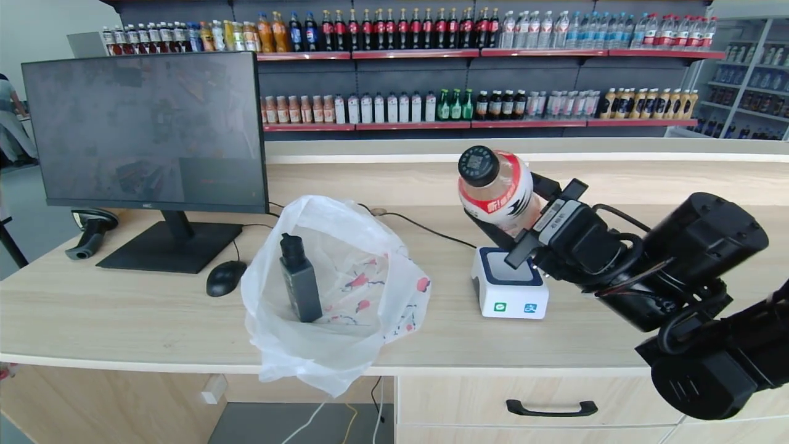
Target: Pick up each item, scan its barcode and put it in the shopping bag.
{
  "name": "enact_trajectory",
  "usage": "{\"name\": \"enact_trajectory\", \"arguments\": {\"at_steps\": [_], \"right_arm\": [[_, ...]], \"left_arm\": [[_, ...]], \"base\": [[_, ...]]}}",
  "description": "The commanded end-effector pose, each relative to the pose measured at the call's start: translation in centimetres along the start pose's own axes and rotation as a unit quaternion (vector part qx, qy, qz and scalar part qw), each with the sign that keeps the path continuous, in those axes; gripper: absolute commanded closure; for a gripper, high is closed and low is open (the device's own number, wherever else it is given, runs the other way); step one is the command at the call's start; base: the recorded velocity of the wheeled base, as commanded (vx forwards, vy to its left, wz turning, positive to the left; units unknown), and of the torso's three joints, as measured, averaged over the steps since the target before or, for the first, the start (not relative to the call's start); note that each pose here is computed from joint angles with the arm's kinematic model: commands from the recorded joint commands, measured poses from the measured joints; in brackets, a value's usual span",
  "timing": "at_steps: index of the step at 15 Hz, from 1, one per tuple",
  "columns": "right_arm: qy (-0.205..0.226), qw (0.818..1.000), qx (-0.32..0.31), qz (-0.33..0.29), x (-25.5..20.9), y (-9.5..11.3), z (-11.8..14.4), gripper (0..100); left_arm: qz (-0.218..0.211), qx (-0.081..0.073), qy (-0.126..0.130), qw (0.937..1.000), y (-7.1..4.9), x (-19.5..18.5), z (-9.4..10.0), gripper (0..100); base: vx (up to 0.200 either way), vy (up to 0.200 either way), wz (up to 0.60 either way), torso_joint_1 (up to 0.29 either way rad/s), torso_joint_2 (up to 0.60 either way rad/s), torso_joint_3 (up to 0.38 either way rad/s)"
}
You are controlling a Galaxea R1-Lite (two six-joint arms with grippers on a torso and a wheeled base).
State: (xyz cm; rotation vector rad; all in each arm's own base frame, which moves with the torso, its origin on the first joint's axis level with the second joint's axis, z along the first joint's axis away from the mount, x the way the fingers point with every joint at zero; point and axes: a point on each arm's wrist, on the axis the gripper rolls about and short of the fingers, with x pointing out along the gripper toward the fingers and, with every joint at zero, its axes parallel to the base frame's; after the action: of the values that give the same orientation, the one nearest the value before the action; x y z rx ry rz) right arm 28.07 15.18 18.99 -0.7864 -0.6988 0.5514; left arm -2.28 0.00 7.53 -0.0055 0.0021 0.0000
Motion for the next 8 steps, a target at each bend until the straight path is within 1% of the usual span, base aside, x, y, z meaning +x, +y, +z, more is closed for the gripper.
{"name": "enact_trajectory", "arguments": {"at_steps": [1, 2, 4, 6, 7, 8], "right_arm": [[-0.024, 0.999, -0.041, 0.012, 2.1, 1.0, -1.3, 100], [-0.034, 0.998, -0.05, 0.017, 2.7, 1.3, -1.8, 100], [-0.034, 0.997, -0.056, 0.044, 3.0, 2.6, -3.7, 100], [-0.035, 0.994, -0.082, 0.063, 2.6, 2.9, -5.1, 100], [-0.049, 0.99, -0.108, 0.075, 2.2, 2.7, -5.5, 100], [-0.05, 0.989, -0.118, 0.08, 1.9, 2.4, -6.0, 100]], "left_arm": [[0.0, 0.0, 0.0, 1.0, 0.0, 0.0, 0.0, 0], [0.0, 0.0, 0.0, 1.0, 0.0, 0.0, 0.0, 0], [0.0, 0.0, 0.0, 1.0, 0.0, 0.0, 0.0, 0], [0.0, 0.0, 0.0, 1.0, 0.0, 0.0, 0.0, 0], [0.0, 0.0, 0.0, 1.0, 0.0, 0.0, 0.0, 0], [0.0, 0.0, 0.0, 1.0, 0.0, 0.0, 0.0, 0]], "base": [[0.0, 0.0, 0.0, 0.0, 0.0, 0.0], [0.0, 0.0, 0.0, 0.0, 0.0, 0.0], [0.0, 0.0, 0.0, 0.0, 0.0, 0.0], [0.0, 0.0, 0.0, 0.0, 0.0, 0.0], [0.0, 0.0, 0.0, 0.0, 0.0, 0.0], [0.0, 0.0, 0.0, 0.0, 0.0, 0.0]]}}
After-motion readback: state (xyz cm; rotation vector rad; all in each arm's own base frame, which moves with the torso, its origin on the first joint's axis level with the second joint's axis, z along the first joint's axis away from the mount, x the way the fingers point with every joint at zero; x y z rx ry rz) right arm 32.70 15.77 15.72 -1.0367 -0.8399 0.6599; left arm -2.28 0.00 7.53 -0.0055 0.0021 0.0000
